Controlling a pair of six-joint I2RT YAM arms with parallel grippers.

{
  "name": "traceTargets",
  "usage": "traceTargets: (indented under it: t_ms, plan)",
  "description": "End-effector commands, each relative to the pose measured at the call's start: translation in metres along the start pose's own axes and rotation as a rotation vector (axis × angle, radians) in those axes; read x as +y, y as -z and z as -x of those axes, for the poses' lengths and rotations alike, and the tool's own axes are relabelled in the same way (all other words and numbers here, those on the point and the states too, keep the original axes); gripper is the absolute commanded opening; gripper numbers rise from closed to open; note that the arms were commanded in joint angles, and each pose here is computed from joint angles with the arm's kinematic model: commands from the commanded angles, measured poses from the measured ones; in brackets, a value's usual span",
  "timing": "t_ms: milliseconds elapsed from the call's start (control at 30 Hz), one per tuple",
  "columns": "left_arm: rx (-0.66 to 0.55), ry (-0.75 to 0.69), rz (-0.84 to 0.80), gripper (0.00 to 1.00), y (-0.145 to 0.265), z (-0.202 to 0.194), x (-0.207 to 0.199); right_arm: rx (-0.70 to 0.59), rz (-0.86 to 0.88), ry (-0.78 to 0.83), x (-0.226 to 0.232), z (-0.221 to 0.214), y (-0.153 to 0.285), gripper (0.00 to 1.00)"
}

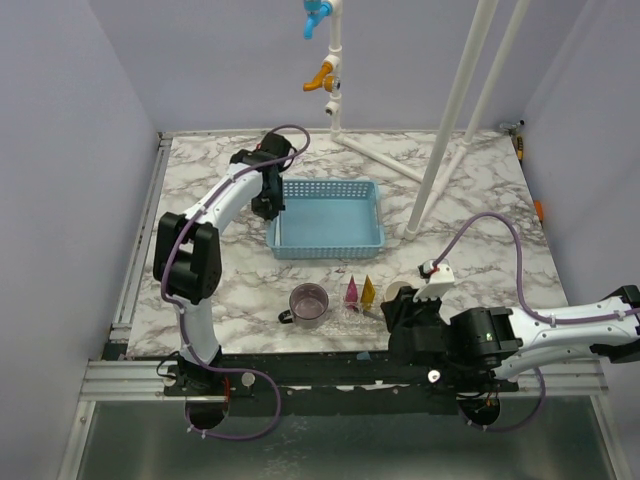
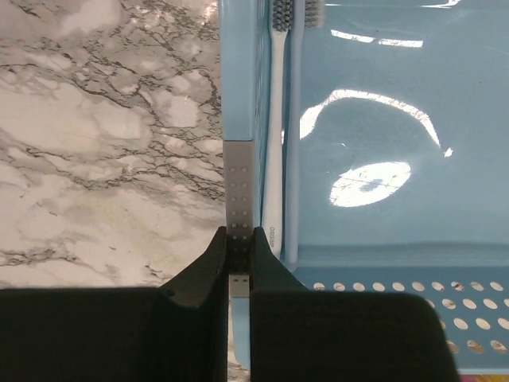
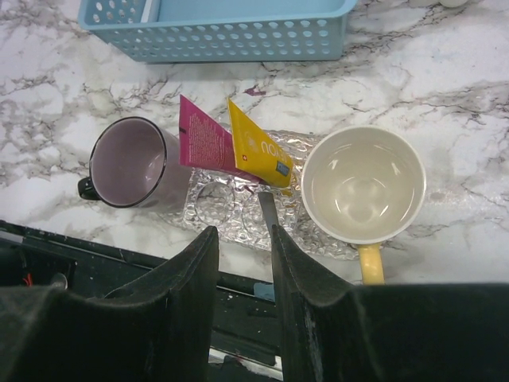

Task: Prepare toiletry sets of a toothbrush and toothpaste on the tray

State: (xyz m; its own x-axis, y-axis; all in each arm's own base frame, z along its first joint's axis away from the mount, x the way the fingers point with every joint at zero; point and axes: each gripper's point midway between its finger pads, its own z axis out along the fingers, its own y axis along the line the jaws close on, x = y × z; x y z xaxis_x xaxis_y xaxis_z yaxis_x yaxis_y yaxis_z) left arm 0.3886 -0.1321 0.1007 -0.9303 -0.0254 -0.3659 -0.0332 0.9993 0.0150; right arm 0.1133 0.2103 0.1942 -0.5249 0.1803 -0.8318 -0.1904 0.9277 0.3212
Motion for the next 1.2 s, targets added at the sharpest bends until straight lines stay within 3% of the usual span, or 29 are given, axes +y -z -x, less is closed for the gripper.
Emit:
traceTargets:
  t_ms: [0, 300, 700, 1000, 1167]
  plan:
    - [-0.1, 0.003, 0.069, 0.0, 0.043, 0.022, 0.02, -0.001, 0.003, 0.0, 0.002, -0.001, -0.002, 0.36]
    - [-0.169, -0.017, 0.128, 0.0, 0.082, 0.038, 0.037, -0.002, 0.011, 0.002, 0.004, -0.001, -0.001, 0.36]
    - [-0.071, -0.028, 0.122, 0.0, 0.048, 0.02, 0.03, 0.011, 0.012, -0.001, 0.006, -0.004, -0.002, 0.36]
    - [-0.152, -0.007, 0.128, 0.0, 0.086, 0.036, 0.036, 0.017, 0.011, -0.002, 0.005, -0.008, -0.003, 0.36]
    - [-0.106, -0.02, 0.146, 0.0, 0.067, 0.024, 0.038, 0.021, 0.013, 0.002, 0.007, -0.01, -0.004, 0.36]
